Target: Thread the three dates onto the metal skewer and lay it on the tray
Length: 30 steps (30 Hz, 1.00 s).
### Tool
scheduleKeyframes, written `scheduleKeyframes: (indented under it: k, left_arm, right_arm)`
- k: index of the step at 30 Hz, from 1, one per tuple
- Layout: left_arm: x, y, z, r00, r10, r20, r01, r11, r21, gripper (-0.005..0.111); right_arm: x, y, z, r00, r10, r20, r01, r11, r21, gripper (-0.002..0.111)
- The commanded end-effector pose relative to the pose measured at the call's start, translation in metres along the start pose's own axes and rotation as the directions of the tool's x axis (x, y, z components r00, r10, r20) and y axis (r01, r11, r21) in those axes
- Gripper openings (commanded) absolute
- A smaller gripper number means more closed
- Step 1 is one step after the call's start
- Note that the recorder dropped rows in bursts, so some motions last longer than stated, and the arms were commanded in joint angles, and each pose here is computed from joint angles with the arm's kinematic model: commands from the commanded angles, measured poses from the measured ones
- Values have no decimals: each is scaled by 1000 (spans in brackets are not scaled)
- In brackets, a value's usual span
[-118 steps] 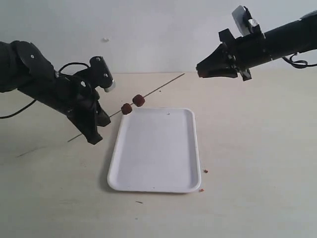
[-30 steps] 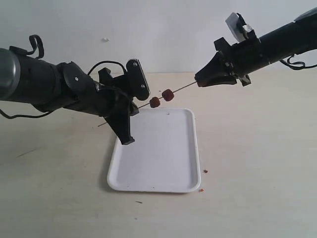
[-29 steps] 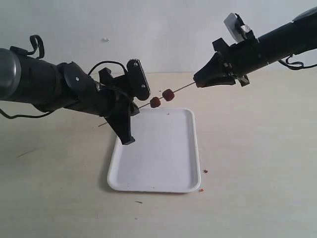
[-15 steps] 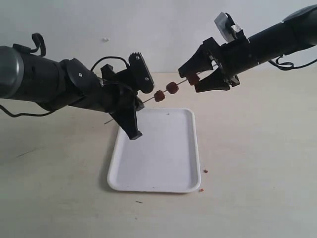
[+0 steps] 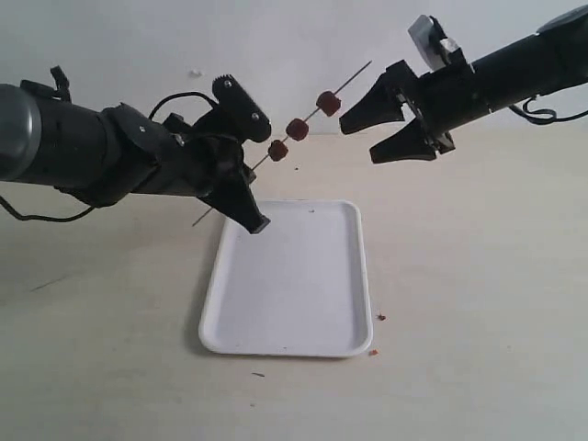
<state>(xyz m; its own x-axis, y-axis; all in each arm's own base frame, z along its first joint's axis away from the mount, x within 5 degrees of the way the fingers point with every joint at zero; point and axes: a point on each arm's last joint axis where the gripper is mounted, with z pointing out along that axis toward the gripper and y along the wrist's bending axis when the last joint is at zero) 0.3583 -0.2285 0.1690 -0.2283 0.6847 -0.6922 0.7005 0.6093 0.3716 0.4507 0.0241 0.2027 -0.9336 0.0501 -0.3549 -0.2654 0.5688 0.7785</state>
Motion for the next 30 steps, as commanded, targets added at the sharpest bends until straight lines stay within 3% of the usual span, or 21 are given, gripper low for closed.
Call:
scheduleKeyframes:
  k: [1, 4, 7, 10, 15, 17, 21, 24, 26, 30]
  left_arm:
    - [-2, -4, -2, 996, -86, -4, 86, 994, 69, 0]
    - [-3, -13, -3, 979, -200, -32, 203, 964, 174, 0]
    - [-5, -22, -6, 919, -379, -105, 393, 881, 265, 0]
    - [-2, -31, -9, 863, -457, -216, 505, 803, 315, 0]
    - [7, -35, -7, 743, -572, -347, 662, 706, 253, 0]
    - [14, -40, -3, 666, -620, -415, 734, 645, 213, 0]
    - [12, -43, -1, 576, -665, -474, 805, 563, 189, 0]
    - [9, -45, -1, 487, -695, -529, 861, 484, 158, 0]
    - [13, -51, 4, 398, -706, -586, 904, 410, 119, 0]
    - [25, -58, 17, 328, -710, -624, 929, 360, 79, 3]
  right_arm:
    - [-7, 10, -34, 997, -26, 73, 24, 999, 27, 68]
    - [-9, 17, -54, 993, -45, 113, 40, 998, 48, 48]
    - [-10, 28, -67, 989, -82, 127, 73, 995, 75, 24]
    - [-6, 39, -74, 983, -166, 85, 153, 978, 142, 0]
    - [-9, 66, -78, 953, -276, 124, 234, 932, 277, 0]
    - [-5, 85, -73, 924, -354, 147, 278, 883, 377, 0]
    - [16, 124, -64, 845, -481, 233, 290, 779, 555, 0]
    - [32, 145, -64, 801, -531, 276, 294, 751, 592, 0]
    - [42, 159, -66, 782, -550, 293, 306, 748, 589, 0]
    - [47, 168, -69, 778, -556, 293, 321, 752, 576, 0]
